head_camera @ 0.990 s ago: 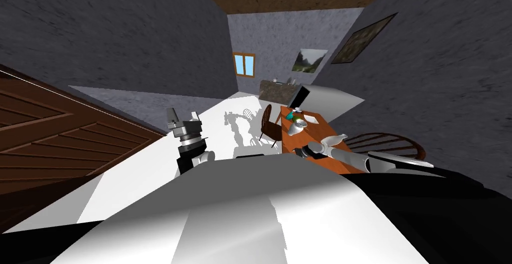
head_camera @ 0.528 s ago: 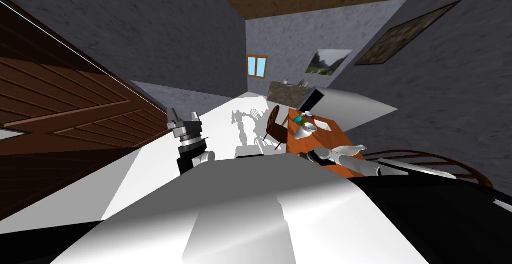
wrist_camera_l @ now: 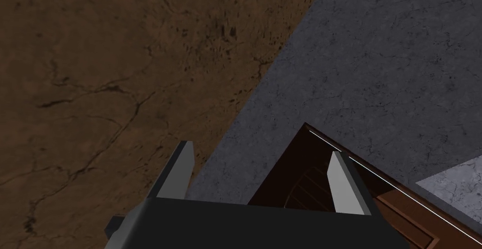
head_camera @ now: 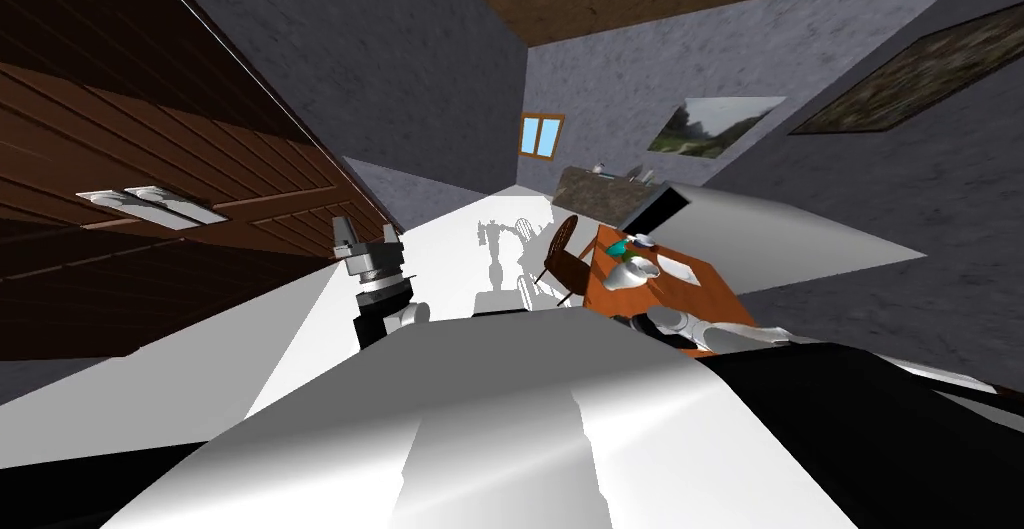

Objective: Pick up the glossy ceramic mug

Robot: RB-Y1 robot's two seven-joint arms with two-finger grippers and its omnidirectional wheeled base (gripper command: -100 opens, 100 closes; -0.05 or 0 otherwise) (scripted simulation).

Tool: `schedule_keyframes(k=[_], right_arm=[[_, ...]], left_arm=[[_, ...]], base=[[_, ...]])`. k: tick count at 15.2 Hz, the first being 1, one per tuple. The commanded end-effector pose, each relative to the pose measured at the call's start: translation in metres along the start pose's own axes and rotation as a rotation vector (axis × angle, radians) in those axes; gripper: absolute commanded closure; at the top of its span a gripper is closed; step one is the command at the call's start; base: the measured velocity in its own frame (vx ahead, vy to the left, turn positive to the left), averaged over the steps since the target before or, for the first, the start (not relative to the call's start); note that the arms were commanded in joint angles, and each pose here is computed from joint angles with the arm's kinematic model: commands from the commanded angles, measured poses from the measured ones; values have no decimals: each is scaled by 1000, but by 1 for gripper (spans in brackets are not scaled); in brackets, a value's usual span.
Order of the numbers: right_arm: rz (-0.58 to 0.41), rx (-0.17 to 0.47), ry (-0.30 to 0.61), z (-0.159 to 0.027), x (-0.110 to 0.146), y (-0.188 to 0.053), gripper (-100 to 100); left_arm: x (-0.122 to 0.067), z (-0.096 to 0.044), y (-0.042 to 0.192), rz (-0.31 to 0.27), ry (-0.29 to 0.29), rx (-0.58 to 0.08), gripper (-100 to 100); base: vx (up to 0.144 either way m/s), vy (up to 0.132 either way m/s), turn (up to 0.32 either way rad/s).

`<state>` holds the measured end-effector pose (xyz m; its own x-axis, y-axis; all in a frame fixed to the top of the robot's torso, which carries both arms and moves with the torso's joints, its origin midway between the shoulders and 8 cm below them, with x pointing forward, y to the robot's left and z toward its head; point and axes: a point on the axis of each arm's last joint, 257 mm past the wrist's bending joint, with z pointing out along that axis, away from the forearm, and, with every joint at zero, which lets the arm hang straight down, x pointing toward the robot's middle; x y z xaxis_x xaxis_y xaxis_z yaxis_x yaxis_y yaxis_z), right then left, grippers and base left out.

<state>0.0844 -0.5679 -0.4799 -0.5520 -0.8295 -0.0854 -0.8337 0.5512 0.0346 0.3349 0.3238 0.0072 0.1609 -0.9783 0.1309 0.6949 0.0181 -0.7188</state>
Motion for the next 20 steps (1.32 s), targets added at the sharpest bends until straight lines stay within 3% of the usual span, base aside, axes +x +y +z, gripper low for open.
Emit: schedule_keyframes(k=[1,3,4,5,9,10,12,13,15,16,19,20], right_arm=[[68,48,7,-7,18,-6,-100],[88,18,27,-5,34,16,-100],[70,23,17,-5,25,9,-100],[74,24,19,-5,27,10,100],[73,19,19,-5,27,12,100],[18,-19,14,4,11,16,100],[9,-5,5,3,4,6,100],[-39,-52,-2,10,-10,17,100],[-70,-27,-11,8,-23,-1,100],[-116,-77,-11,15,-33,13,100],[-154,-41,-24,11,-51,-12,100],[-210,-95,-13,18,-58,4,100]], left_arm=[[0,0,0,0,0,0,0],[0,0,0,0,0,0,0],[0,0,0,0,0,0,0],[0,0,0,0,0,0,0],[0,0,0,0,0,0,0],[0,0,0,0,0,0,0],[0,0,0,1,0,0,0],[0,0,0,1,0,0,0],[0,0,0,1,0,0,0],[0,0,0,1,0,0,0],[0,0,0,1,0,0,0],[0,0,0,0,0,0,0]], base=[[-92,26,275],[-109,40,439],[-41,14,113],[-16,5,0],[-6,3,-4],[64,-30,-313],[122,-41,-452],[129,-37,-447],[126,-38,-442],[114,-40,-435],[92,-15,-351],[79,-14,-343]])
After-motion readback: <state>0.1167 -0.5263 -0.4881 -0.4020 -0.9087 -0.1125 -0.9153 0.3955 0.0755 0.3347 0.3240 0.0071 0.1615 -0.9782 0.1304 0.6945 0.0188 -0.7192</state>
